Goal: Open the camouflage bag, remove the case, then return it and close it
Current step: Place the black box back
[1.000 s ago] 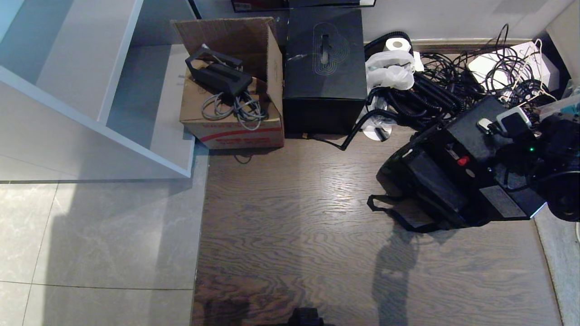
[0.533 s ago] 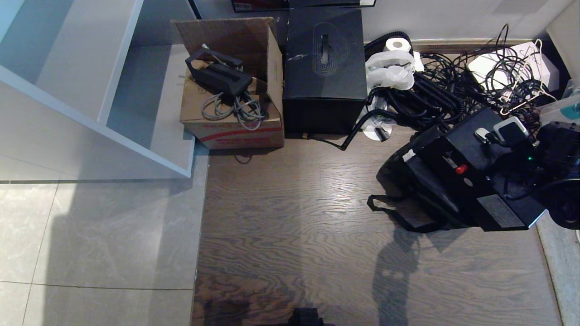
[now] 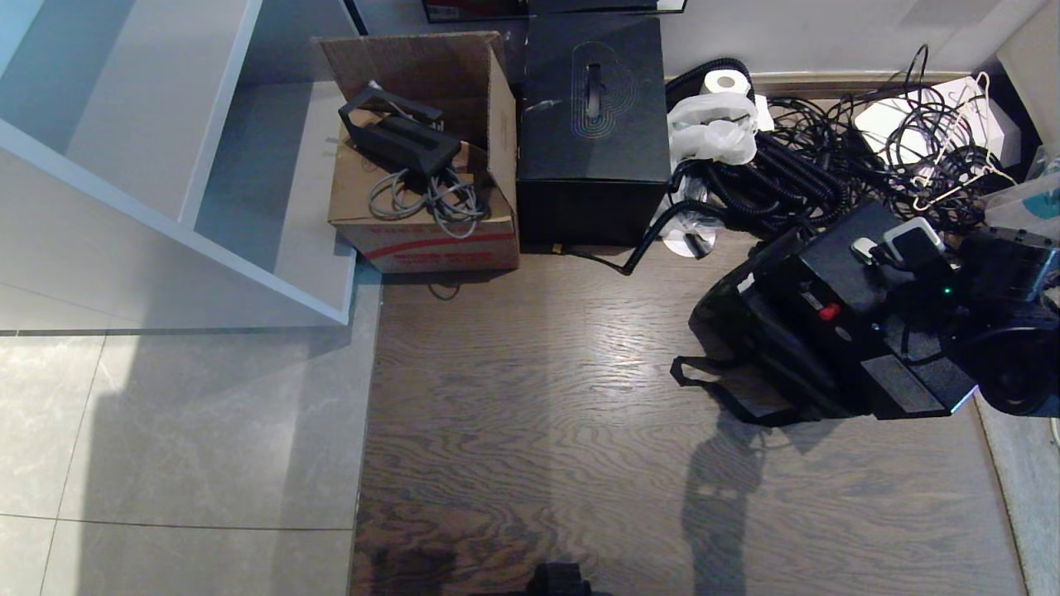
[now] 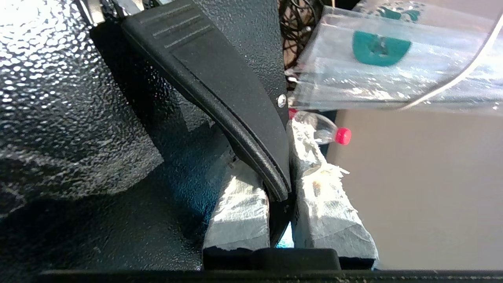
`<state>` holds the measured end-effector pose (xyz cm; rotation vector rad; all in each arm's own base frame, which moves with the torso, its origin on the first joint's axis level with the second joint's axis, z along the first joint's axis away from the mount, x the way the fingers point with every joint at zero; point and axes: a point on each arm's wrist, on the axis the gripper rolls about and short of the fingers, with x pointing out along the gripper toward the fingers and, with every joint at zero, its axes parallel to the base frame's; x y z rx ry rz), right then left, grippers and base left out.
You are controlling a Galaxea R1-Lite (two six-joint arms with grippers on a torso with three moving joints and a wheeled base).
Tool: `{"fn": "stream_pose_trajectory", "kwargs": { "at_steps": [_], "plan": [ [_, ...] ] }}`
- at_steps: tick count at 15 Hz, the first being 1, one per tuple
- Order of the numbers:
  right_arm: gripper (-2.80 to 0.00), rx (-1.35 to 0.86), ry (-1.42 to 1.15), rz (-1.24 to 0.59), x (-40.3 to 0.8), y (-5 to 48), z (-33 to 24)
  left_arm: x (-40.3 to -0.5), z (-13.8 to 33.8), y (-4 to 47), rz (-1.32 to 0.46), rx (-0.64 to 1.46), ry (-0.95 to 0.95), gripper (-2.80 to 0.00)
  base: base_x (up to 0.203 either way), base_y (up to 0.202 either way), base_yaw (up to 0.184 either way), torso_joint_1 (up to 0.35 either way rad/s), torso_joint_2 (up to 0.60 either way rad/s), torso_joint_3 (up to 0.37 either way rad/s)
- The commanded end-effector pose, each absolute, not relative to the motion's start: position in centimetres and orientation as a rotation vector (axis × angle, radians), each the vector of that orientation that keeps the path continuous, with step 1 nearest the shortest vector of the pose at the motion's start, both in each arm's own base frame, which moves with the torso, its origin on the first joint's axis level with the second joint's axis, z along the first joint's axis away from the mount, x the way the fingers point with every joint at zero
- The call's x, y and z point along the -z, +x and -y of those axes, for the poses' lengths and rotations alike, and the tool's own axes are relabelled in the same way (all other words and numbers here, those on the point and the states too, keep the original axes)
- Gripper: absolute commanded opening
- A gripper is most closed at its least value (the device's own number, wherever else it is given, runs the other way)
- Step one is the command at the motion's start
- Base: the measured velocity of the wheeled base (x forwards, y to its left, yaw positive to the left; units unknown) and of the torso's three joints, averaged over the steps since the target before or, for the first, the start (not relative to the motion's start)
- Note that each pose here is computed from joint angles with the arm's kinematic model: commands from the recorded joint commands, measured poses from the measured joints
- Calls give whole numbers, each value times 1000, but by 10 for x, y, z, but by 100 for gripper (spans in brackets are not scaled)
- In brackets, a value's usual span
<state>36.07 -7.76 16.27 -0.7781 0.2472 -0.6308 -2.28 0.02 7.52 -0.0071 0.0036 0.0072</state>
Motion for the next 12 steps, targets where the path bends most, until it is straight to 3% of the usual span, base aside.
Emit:
{"fn": "stream_pose_trajectory", "kwargs": {
  "at_steps": [1, 12],
  "plan": [
    [-280, 624, -782, -235, -162, 370, 74, -75, 0, -23, -3, -8, -8, -280, 0, 0, 0, 0, 0, 0],
    [-280, 590, -778, -188, -167, 382, 57, -75, 0, -23, -3, -8, -8, -280, 0, 0, 0, 0, 0, 0]
  ]
}}
